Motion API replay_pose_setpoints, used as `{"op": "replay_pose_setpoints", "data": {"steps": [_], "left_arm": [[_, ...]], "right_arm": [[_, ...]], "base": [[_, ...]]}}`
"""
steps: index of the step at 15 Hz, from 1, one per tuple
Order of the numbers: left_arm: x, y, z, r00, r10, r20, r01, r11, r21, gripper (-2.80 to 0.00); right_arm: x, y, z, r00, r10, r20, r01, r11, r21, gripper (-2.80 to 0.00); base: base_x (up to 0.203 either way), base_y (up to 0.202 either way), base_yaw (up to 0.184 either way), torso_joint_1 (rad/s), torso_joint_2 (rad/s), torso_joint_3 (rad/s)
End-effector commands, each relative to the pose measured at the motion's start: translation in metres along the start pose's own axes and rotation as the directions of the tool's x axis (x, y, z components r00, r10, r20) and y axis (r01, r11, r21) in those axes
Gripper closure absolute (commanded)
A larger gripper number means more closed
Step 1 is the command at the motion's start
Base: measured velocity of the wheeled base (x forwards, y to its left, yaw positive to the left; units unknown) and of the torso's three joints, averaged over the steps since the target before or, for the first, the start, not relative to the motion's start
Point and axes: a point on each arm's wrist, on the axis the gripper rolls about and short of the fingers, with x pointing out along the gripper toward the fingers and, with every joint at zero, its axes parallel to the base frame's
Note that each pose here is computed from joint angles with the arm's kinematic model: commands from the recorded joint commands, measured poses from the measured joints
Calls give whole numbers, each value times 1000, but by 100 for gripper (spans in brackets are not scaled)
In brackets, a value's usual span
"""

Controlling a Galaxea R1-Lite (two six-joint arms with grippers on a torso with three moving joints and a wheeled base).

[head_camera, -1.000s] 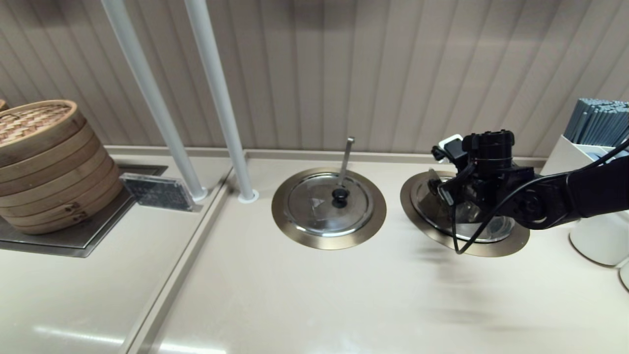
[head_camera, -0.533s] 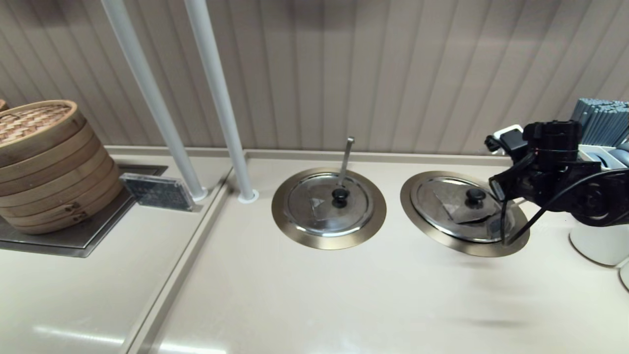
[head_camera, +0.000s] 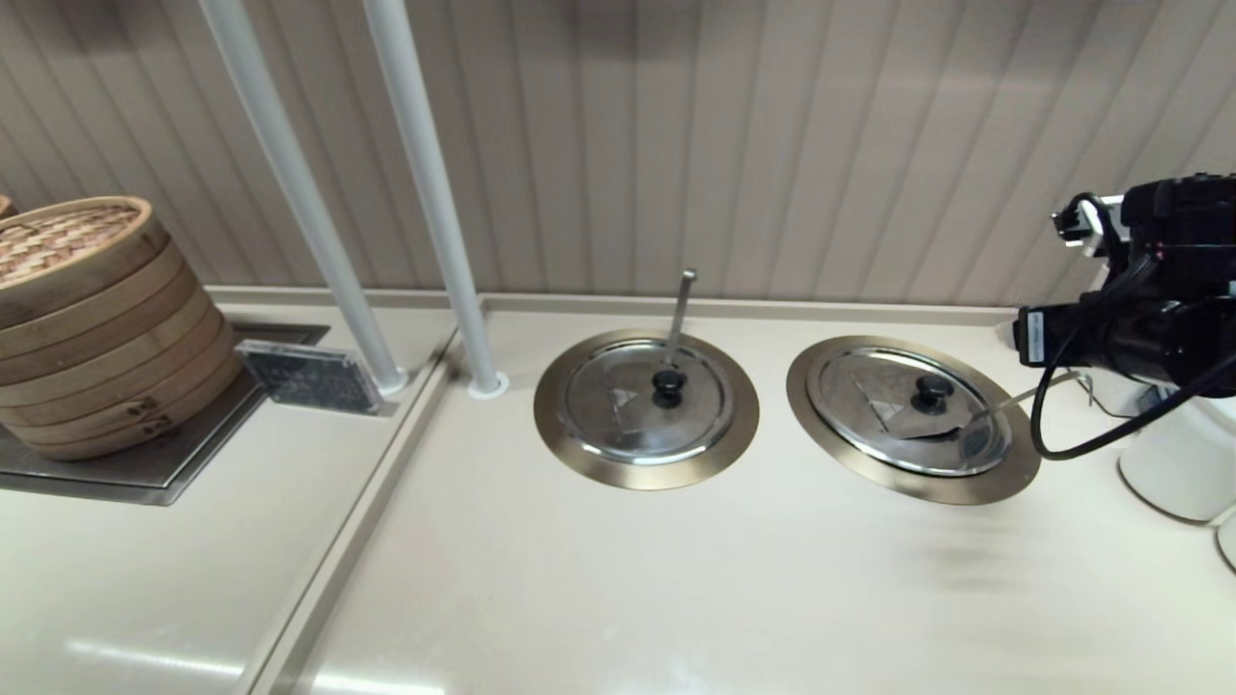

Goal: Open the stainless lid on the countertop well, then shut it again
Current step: Put the spoon in the groove

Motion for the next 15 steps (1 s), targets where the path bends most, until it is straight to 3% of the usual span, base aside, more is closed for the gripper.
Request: {"op": "replay_pose_setpoints", "data": {"steps": [1, 2, 5, 9, 15], "left_arm": [[0, 0, 0, 1000, 0, 0, 0, 1000, 0, 0], [0, 0, 0, 1000, 0, 0, 0, 1000, 0, 0], [0, 0, 0, 1000, 0, -1, 0, 1000, 0, 0], [0, 0, 0, 1000, 0, -1, 0, 1000, 0, 0], [0, 0, 0, 1000, 0, 1, 0, 1000, 0, 0]], "right_arm": [[-24, -3, -17, 975, 122, -186, -87, 979, 185, -280], [-25, -4, -24, 959, 160, -233, -97, 961, 260, -280], [-2, -5, -48, 923, 163, -350, -54, 952, 301, -280], [35, -14, -47, 900, 198, -388, -21, 909, 416, -280], [118, -14, -49, 887, 175, -427, 42, 891, 453, -280]], "base": [[0, 0, 0, 0, 0, 0], [0, 0, 0, 0, 0, 0], [0, 0, 0, 0, 0, 0], [0, 0, 0, 0, 0, 0], [0, 0, 0, 0, 0, 0]]}}
